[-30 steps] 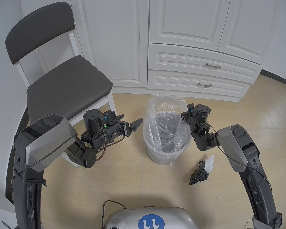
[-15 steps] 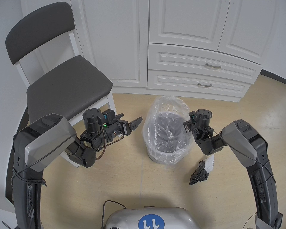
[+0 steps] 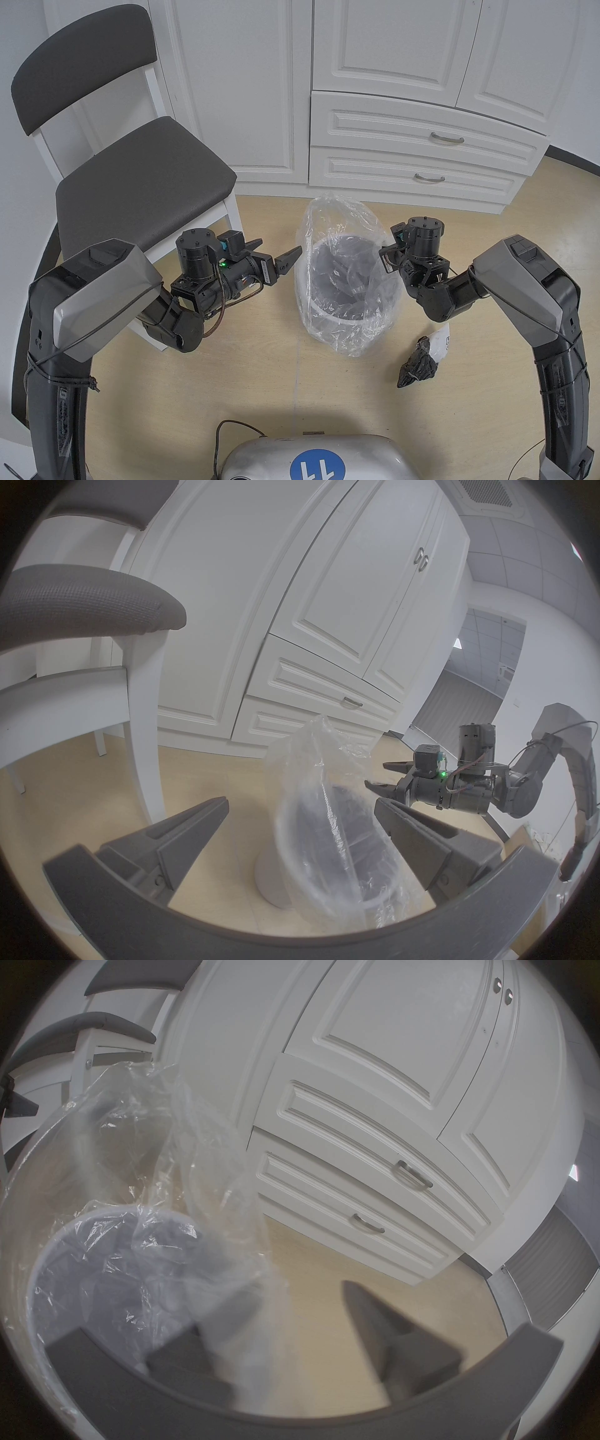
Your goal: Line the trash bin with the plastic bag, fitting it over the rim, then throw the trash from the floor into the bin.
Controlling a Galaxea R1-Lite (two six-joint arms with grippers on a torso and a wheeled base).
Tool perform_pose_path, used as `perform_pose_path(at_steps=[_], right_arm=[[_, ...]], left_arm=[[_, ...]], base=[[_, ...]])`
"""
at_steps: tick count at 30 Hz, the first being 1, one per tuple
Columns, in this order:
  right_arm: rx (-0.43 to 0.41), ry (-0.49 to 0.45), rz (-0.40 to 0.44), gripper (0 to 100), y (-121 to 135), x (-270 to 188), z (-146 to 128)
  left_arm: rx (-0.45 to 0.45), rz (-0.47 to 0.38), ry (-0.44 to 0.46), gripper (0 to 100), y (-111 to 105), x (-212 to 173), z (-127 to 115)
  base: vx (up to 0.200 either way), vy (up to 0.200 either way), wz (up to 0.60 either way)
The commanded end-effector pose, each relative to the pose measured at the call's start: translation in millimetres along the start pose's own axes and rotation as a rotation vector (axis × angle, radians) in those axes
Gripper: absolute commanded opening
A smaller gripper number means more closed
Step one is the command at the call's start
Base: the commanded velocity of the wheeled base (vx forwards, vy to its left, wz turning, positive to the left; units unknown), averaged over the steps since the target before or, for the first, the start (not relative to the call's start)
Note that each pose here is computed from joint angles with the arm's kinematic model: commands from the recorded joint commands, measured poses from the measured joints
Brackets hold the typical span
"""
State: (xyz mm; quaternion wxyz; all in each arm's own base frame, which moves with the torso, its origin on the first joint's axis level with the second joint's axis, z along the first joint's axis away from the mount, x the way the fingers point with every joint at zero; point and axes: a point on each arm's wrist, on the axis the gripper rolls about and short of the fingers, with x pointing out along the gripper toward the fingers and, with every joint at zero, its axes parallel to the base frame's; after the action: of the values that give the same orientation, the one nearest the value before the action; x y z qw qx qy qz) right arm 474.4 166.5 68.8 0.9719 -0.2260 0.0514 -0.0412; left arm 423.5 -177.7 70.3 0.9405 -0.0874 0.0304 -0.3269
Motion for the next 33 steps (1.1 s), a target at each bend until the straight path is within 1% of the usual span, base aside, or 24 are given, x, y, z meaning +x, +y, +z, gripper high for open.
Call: perform_pose_path(at_steps=[1, 4, 6, 10, 13, 14, 17, 19, 21, 24, 25, 26, 28, 29, 30, 31, 33], right_arm=[[-0.002, 0.001, 0.003, 100, -9, -11, 11], [-0.019, 0.040, 0.030, 100, -16, -25, 20], [-0.012, 0.055, 0.045, 100, -17, -32, 25], [0.051, 0.109, 0.087, 100, -5, -45, 24], [0.088, 0.144, 0.085, 100, 0, -48, 17], [0.119, 0.160, 0.085, 100, 3, -49, 12], [0.152, 0.184, 0.087, 100, 4, -51, 6], [0.191, 0.208, 0.088, 100, 6, -54, -1], [0.234, 0.220, 0.085, 100, 6, -55, -4], [0.319, 0.230, 0.083, 100, 9, -57, -6], [0.324, 0.230, 0.084, 100, 10, -58, -6], [0.404, 0.230, 0.084, 100, 13, -60, -3], [0.505, 0.230, 0.085, 100, 15, -64, 1], [0.541, 0.233, 0.090, 100, 15, -66, 2], [0.541, 0.233, 0.090, 100, 15, -66, 2], [0.604, 0.247, 0.096, 100, 13, -69, 3], [0.639, 0.264, 0.110, 100, 13, -71, 2]], left_arm=[[-0.001, -0.002, 0.003, 100, -1, 0, -1], [-0.003, -0.009, 0.011, 100, -4, 1, -4], [-0.004, -0.016, 0.016, 100, -7, 2, -7], [-0.011, -0.034, 0.035, 100, -18, 7, -17], [-0.016, -0.046, 0.053, 100, -23, 10, -26], [-0.019, -0.051, 0.067, 100, -26, 13, -35], [-0.019, -0.044, 0.071, 100, -28, 16, -39], [-0.020, -0.018, 0.075, 100, -28, 21, -42], [-0.023, 0.012, 0.088, 100, -27, 24, -43], [-0.030, 0.080, 0.134, 100, -25, 28, -39], [-0.030, 0.085, 0.135, 100, -25, 28, -38], [-0.031, 0.135, 0.152, 100, -23, 32, -35], [-0.033, 0.174, 0.153, 100, -22, 36, -31], [-0.042, 0.186, 0.151, 100, -21, 37, -30], [-0.042, 0.186, 0.151, 100, -21, 37, -30], [-0.065, 0.193, 0.146, 100, -22, 40, -29], [-0.078, 0.194, 0.151, 100, -22, 42, -30]], base=[[0.000, 0.000, 0.00], [0.000, 0.000, 0.00], [0.000, 0.000, 0.00], [0.000, 0.000, 0.00], [0.000, 0.000, 0.00], [0.000, 0.000, 0.00], [0.000, 0.000, 0.00], [0.000, 0.000, 0.00], [0.000, 0.000, 0.00], [0.000, 0.000, 0.00], [0.000, 0.000, 0.00], [0.000, 0.000, 0.00], [0.000, 0.000, 0.00], [0.000, 0.000, 0.00], [0.000, 0.000, 0.00], [0.000, 0.000, 0.00], [0.000, 0.000, 0.00]])
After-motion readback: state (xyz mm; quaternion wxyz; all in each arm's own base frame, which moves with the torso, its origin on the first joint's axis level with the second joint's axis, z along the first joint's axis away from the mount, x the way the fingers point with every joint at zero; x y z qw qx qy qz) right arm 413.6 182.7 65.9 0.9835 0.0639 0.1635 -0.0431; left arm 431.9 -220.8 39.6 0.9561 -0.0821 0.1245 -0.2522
